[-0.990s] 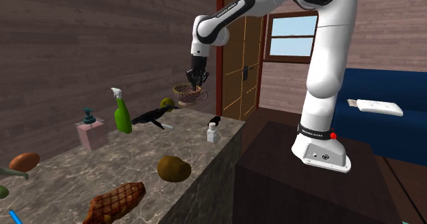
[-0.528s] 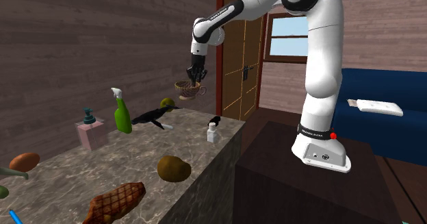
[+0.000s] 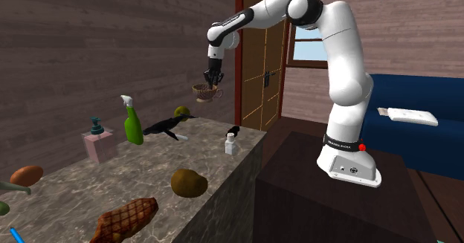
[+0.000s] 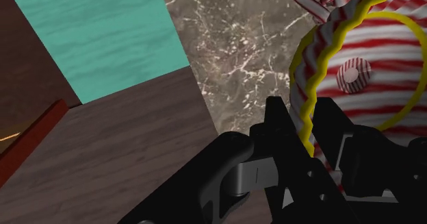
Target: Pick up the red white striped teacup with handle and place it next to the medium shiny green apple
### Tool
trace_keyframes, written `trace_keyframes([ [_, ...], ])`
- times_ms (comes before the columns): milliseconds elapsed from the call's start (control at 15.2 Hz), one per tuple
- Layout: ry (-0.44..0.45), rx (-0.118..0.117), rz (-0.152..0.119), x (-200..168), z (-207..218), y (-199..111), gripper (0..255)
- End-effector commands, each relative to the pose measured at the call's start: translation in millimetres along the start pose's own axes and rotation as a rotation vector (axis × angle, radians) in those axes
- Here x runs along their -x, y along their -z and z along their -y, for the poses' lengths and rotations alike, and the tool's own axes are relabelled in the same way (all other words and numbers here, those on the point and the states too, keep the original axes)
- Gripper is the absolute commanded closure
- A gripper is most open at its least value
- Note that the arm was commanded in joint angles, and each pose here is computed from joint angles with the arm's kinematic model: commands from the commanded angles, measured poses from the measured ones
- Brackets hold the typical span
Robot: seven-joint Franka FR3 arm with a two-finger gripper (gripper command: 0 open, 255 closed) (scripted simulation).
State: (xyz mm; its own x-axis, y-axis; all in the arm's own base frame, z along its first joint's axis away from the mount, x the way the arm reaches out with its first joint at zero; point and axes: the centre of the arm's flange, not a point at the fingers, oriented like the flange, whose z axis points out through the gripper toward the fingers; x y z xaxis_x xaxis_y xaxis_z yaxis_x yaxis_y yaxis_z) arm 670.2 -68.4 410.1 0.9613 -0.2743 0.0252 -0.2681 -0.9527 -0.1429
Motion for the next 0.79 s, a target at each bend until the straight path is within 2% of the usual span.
trace_keyframes([
  [0, 0.001, 0.0, -0.001, -24, -13, 3, 255],
  [66, 0.001, 0.0, -0.001, -37, -22, 4, 255],
  [726, 0.001, 0.0, -0.001, -36, -29, -48, 255],
])
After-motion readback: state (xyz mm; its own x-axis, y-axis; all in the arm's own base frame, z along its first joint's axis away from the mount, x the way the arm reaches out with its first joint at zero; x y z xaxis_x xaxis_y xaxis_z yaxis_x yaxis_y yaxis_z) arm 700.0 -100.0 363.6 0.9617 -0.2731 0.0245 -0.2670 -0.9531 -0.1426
